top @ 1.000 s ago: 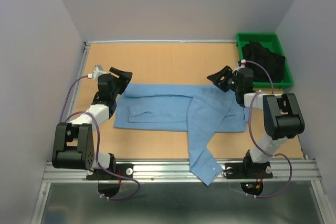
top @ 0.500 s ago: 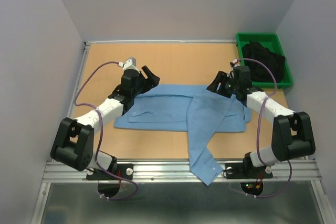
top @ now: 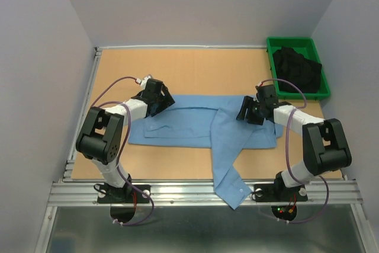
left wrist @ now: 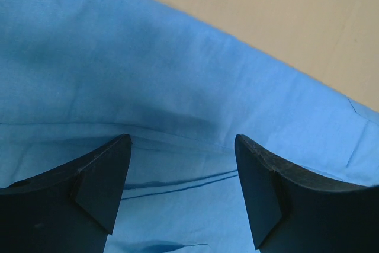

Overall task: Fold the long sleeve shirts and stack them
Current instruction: Fold the shirt

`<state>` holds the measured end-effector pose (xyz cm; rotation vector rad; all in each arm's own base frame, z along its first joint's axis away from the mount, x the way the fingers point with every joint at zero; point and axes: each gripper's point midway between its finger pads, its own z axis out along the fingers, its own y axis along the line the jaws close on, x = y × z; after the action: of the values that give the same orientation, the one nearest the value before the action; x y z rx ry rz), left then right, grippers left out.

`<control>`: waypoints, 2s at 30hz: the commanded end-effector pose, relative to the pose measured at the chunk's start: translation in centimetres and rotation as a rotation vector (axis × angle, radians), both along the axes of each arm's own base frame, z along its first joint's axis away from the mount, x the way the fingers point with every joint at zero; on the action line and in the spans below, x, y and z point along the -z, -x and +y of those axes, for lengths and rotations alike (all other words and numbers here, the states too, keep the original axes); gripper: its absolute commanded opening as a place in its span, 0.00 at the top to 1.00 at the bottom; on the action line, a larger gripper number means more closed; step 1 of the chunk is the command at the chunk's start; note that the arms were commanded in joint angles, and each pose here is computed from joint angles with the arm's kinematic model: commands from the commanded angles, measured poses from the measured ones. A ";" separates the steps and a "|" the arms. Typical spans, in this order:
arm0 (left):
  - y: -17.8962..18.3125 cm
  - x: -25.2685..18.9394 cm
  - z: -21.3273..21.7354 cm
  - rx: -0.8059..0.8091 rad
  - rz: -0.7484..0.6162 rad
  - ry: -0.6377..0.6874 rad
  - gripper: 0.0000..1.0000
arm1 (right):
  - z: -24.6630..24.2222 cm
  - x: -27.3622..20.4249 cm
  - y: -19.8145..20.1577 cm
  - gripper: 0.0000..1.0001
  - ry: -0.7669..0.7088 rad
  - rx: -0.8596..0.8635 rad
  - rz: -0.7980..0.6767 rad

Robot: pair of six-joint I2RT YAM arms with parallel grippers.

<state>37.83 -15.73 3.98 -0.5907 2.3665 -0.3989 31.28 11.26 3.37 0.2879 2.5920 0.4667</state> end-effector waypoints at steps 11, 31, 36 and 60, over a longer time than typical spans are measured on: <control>-9.1 -3.2 4.8 -0.135 -0.078 -0.050 0.17 | 0.9 -0.7 -9.8 0.34 0.053 0.007 -0.133; 1.3 -13.4 9.7 -0.082 -0.336 -0.242 0.01 | 10.0 -2.9 15.4 0.26 0.311 -0.547 0.000; 2.0 -12.4 9.6 -0.075 -0.329 -0.232 0.01 | 11.6 -2.2 19.0 0.29 0.369 -0.623 0.034; 2.2 -12.4 8.2 -0.014 -0.367 -0.203 0.01 | 12.9 1.8 20.8 0.99 0.530 -0.650 0.043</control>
<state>35.31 -6.96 14.51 -0.4426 2.0854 -0.1971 8.88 23.04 1.53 -0.7390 2.7541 -0.0153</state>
